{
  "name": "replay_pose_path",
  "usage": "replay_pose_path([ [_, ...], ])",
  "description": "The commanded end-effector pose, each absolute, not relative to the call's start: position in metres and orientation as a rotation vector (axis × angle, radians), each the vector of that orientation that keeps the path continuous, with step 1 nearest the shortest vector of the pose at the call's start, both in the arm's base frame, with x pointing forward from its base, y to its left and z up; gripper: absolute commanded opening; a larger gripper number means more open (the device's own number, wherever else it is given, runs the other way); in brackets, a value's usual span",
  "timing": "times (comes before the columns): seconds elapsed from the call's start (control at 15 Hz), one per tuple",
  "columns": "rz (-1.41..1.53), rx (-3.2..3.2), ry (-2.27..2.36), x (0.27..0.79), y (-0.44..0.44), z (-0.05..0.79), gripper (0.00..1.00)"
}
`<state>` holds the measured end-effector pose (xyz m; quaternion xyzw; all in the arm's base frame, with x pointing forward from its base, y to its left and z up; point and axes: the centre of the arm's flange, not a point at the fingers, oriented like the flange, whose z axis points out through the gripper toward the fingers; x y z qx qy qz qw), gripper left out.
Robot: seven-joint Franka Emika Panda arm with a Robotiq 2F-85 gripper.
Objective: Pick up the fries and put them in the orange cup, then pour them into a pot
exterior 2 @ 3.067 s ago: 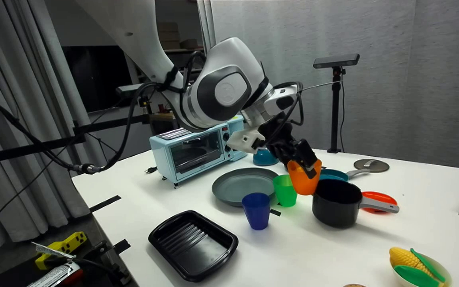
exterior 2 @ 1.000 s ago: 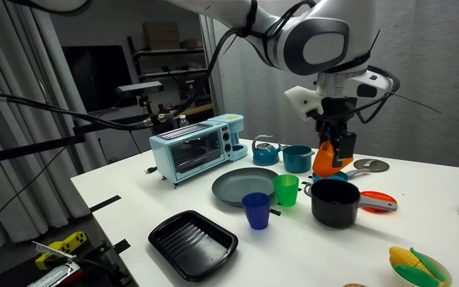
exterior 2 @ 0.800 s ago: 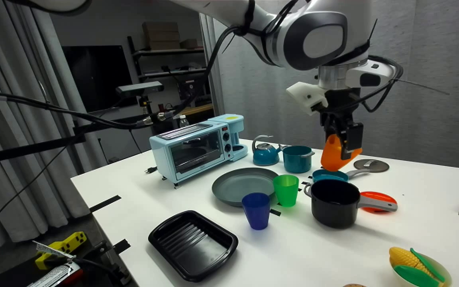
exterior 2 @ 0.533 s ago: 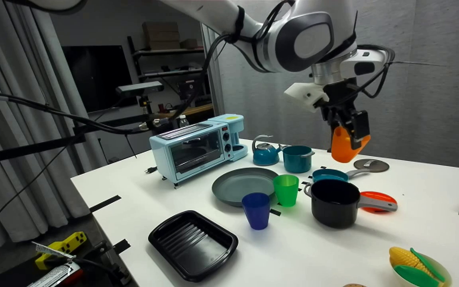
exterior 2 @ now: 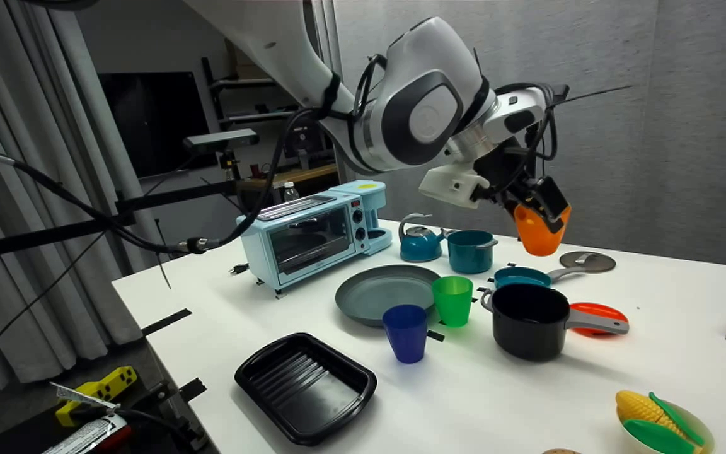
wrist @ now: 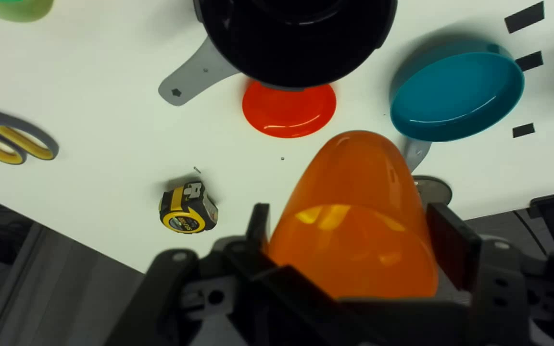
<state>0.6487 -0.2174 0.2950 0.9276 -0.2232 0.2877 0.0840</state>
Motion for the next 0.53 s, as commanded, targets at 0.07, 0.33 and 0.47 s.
replay_pose_path([
  [0.07,1.028,2.612,-0.589,0.594,-0.194,0.291,0.56],
  [0.33,1.144,2.511,-0.514,0.572,-0.183,0.279,0.56],
  [0.47,1.176,2.487,-0.494,0.568,-0.175,0.268,0.56],
])
